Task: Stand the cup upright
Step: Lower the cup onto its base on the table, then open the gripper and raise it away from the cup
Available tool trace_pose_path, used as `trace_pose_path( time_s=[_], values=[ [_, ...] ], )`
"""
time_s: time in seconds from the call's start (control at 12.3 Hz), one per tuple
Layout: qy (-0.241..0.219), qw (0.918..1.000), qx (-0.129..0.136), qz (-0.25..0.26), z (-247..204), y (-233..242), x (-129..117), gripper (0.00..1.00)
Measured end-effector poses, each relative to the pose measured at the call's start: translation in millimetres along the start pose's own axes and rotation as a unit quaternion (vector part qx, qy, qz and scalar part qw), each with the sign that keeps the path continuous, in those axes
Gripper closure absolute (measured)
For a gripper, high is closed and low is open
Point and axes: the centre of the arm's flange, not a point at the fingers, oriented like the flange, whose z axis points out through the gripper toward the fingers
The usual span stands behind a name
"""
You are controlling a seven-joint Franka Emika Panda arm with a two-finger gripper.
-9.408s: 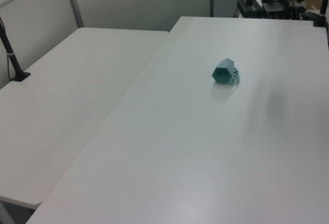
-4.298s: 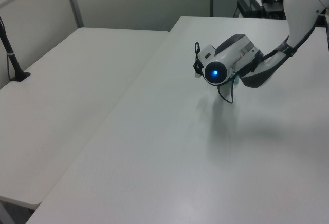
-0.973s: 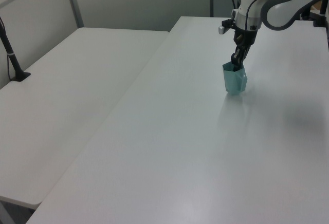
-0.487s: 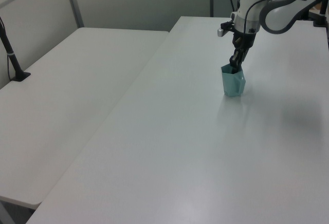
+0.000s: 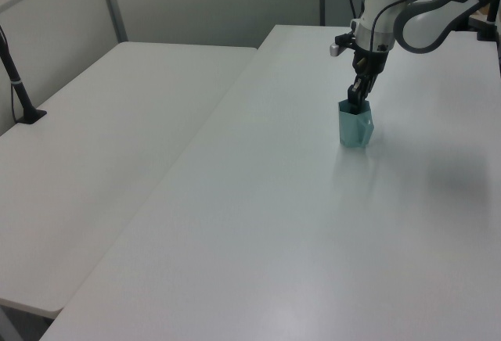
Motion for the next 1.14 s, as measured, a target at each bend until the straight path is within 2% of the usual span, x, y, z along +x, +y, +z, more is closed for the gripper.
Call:
trace_pose_path(
  time_s=[0.16,0.24,0.32,0.65,0.89,0.97,1.14],
  values=[
    [-0.011,0.9999,-0.003,0.002,-11,2,5,0.43],
    [-0.015,0.9999,-0.004,0.003,-22,2,10,0.31],
    [-0.014,0.9999,-0.003,0.004,-34,1,14,0.30],
    [-0.034,0.9994,-0.007,0.004,-71,0,24,0.00],
    [-0.046,0.9987,-0.012,0.019,-166,13,51,0.00],
    [-0.059,0.9981,-0.014,0.013,-202,23,54,0.00],
    [-0.080,0.9965,-0.015,-0.016,-236,38,50,0.00]
  ],
)
